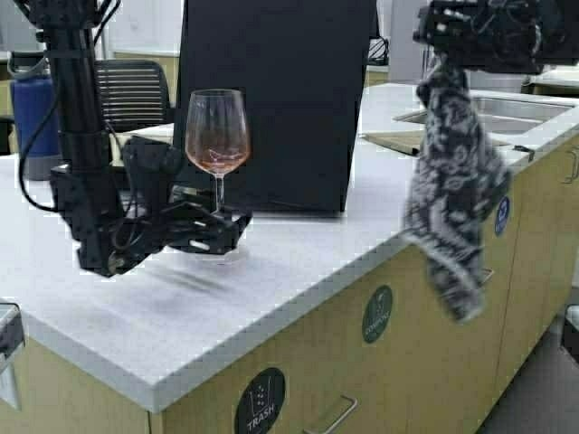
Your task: Get the cloth and wipe up the spill under the wine glass
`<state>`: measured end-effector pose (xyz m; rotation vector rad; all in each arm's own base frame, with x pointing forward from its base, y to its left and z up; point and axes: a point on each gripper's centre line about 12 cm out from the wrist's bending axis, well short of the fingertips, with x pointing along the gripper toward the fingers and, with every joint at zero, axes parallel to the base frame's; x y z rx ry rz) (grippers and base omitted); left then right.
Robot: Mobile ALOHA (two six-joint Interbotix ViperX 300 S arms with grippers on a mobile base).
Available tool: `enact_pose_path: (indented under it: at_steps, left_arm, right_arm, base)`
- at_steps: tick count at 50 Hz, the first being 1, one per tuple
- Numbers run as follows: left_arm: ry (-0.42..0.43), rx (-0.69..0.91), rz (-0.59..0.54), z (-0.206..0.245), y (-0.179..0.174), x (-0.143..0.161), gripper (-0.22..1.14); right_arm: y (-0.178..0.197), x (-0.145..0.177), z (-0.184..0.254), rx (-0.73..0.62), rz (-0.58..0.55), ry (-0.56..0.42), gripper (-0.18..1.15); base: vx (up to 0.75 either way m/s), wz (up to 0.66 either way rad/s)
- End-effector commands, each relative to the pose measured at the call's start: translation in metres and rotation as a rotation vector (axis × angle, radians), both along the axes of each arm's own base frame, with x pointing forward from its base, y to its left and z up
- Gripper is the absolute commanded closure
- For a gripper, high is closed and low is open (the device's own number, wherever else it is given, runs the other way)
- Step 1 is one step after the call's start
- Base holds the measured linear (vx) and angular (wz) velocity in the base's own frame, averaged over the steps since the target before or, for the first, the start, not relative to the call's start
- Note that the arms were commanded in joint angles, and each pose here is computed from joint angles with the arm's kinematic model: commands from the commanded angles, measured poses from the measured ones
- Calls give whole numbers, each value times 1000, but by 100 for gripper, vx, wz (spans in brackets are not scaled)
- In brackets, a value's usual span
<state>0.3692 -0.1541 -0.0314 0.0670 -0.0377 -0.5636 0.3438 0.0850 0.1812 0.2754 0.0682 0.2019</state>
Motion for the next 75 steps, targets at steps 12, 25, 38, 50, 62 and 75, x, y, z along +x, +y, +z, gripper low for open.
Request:
enact_pose_path:
  at_steps: [12,25,38,50,62,75]
  left_arm:
    - [12,-16,36,17,22,-55,-2]
    - [91,11,52,48,40,-101,-2]
    - [96,-13,71,90,53,-132,-1]
    - [115,-96,107,126,62,-148,-1]
    - [106,-133,114,169,60,-137,-1]
    - [70,-96,148,247,58,-120,-1]
  right_arm:
    - [3,-20,-4,7,33,9,91]
    - [31,-34,-15,-89,168,154,91]
    - [37,-46,13,-99,197,156,91]
    - [35,-56,57,-138,202,196,91]
    - [30,-65,108,-126,198,103,91]
    - [25,-78,138,-154,198,49,91]
  base:
    - [0,0]
    - [0,0]
    - [0,0]
    - [0,0]
    - [0,0]
    - [0,0]
